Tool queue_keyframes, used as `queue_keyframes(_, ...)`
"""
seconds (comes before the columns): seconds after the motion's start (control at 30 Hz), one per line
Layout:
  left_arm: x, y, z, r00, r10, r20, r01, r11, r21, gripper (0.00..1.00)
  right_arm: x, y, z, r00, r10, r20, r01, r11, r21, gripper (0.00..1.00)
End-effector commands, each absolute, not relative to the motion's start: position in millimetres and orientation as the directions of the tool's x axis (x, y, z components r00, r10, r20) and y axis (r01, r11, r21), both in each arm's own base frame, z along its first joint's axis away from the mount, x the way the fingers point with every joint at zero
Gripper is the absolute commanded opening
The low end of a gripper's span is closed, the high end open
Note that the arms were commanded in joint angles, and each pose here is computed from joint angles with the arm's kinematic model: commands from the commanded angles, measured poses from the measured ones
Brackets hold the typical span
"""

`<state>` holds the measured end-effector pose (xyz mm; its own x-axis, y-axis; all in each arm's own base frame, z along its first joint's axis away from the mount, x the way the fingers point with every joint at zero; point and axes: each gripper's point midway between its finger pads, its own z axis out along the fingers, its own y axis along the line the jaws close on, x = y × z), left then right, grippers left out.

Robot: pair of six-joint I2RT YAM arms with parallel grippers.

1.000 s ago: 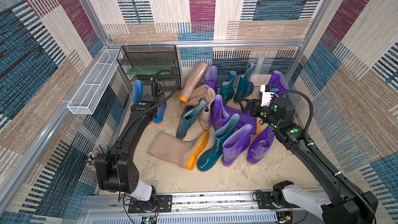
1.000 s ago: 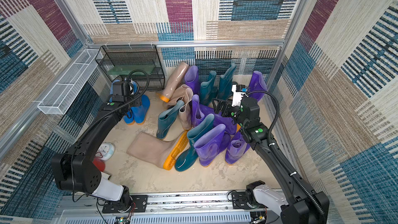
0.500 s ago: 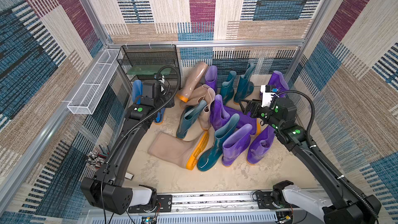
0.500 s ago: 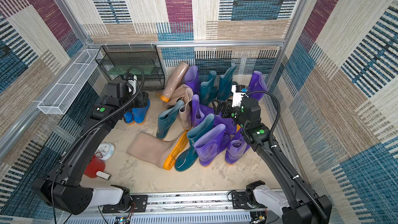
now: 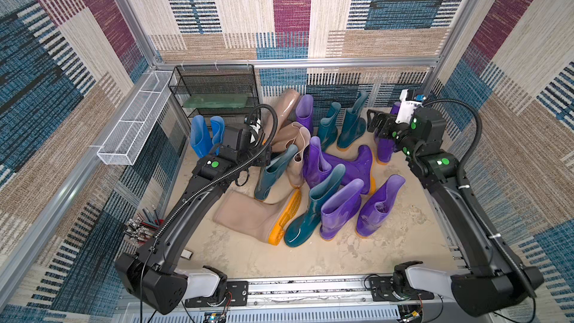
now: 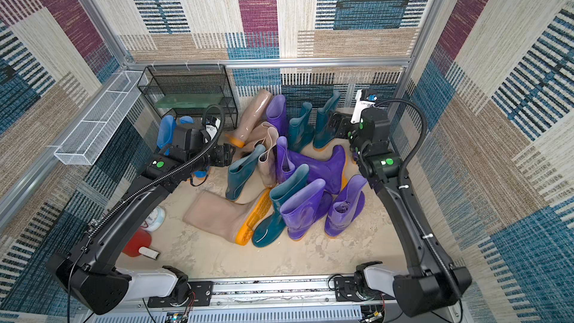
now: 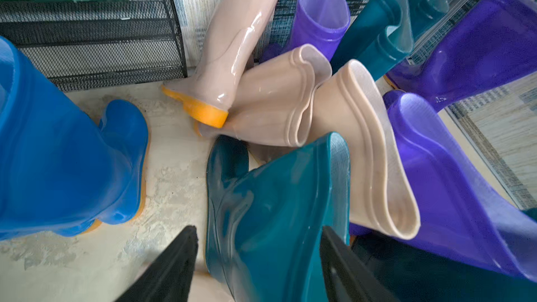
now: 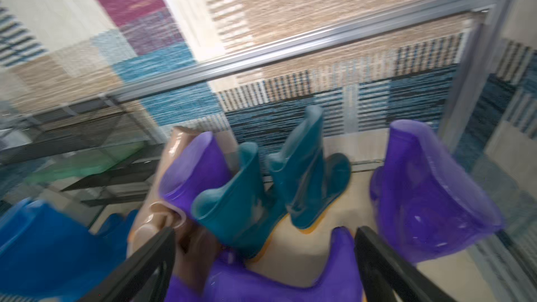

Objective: Match and arrange rain boots in pairs
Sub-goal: Move the rain boot to the corner of the board.

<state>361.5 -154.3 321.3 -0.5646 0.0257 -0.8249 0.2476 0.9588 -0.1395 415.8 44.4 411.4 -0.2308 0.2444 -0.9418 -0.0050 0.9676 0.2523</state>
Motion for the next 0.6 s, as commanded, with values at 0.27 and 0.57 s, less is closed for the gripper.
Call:
queue_keyframes(0.27,366,-155,319,-0.545,-0.098,-0.833,0.228,0.938,-0.259,0.69,454,-77,296,-0.373,0.359,-0.856,0.227,0.929,0.29,0.95)
queue_keyframes(0.57,375,-147,312,-0.569,-0.142,-0.81,0.209,0.928,-0.309,0.69,501,-102,203,-0.529,0.395,-0.751,0.232,0.919,0.32,0.96)
